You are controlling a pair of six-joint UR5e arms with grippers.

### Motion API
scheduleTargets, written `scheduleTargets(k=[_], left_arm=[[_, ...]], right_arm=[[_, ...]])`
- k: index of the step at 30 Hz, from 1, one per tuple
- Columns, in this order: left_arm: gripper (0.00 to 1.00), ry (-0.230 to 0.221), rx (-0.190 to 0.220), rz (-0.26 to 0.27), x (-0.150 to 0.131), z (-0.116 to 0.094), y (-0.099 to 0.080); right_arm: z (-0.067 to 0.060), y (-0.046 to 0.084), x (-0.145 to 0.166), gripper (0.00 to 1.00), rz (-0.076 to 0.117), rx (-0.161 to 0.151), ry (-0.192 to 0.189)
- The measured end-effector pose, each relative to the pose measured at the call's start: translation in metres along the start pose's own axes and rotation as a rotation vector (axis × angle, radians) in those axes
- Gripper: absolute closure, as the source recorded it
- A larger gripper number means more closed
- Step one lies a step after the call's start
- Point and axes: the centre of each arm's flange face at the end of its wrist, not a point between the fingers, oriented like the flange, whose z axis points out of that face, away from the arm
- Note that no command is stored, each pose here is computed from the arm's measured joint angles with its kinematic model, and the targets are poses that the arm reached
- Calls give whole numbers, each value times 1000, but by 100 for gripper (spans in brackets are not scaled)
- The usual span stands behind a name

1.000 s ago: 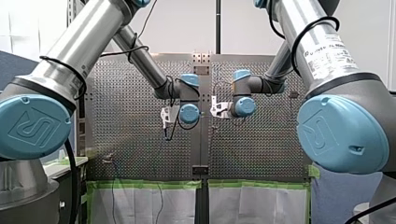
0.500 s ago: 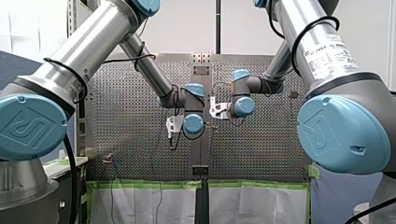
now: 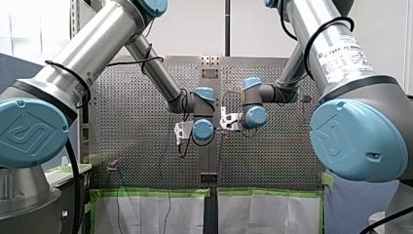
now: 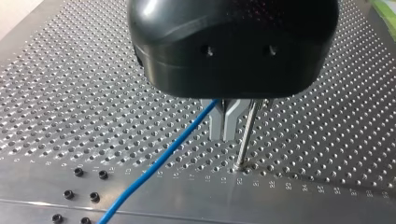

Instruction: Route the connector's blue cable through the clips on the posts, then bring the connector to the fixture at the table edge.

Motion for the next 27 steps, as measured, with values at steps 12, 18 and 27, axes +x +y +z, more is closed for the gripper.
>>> scheduleTargets(k=[12,18,27], left_arm=[[95,3,-11,4,2,3,4],[93,24,-6,15,23,1,-1],[93,20,-13,-1,29,6,-1]], right_arm=[[-17,-1,-26,100,-2,26,-28],[-23,-2,-35,100,-9,46,-38],[-28,10,-47,100,-10,29,-34]])
